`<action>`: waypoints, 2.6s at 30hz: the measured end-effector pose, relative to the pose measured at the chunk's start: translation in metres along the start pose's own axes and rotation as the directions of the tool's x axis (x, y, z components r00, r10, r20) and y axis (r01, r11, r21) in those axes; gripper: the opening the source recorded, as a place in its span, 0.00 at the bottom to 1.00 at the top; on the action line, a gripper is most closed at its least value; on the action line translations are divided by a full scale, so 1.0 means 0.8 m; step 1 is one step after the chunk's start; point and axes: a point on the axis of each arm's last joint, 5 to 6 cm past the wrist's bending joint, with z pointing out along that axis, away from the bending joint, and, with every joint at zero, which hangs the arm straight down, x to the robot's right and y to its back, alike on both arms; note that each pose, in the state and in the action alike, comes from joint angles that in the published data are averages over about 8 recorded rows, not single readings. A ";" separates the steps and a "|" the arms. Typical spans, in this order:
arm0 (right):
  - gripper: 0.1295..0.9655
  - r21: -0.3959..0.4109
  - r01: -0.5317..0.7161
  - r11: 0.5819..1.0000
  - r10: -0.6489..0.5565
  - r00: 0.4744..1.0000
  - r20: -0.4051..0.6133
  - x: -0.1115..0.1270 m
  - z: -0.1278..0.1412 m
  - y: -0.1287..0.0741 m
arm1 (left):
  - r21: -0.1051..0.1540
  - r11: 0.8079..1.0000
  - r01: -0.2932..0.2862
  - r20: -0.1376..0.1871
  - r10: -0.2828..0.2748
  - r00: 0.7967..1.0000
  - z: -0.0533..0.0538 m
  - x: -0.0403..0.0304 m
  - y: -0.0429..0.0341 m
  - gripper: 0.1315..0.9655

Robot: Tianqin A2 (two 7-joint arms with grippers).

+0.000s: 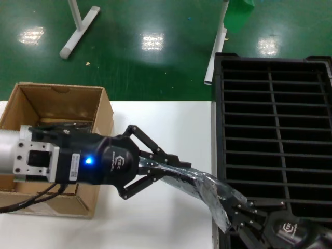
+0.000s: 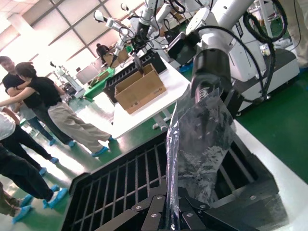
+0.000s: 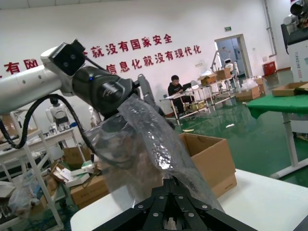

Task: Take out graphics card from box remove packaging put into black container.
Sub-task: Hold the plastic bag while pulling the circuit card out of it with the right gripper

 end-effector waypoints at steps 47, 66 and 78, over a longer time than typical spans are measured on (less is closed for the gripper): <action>0.67 0.038 0.007 0.999 -0.008 1.000 0.026 -0.001 0.013 -0.007 | -0.011 0.994 0.105 -0.038 -0.105 0.994 -0.014 0.0223 -0.0213 0.01; 0.42 0.038 -0.009 0.999 0.008 0.999 0.031 0.003 0.018 -0.008 | -0.025 0.992 0.124 -0.048 -0.125 0.991 -0.016 0.0234 -0.0119 0.01; 0.21 0.034 -0.021 0.999 0.020 0.999 0.032 0.003 0.019 -0.006 | 0.002 0.992 0.126 -0.042 -0.126 0.991 -0.003 0.0189 -0.0103 0.01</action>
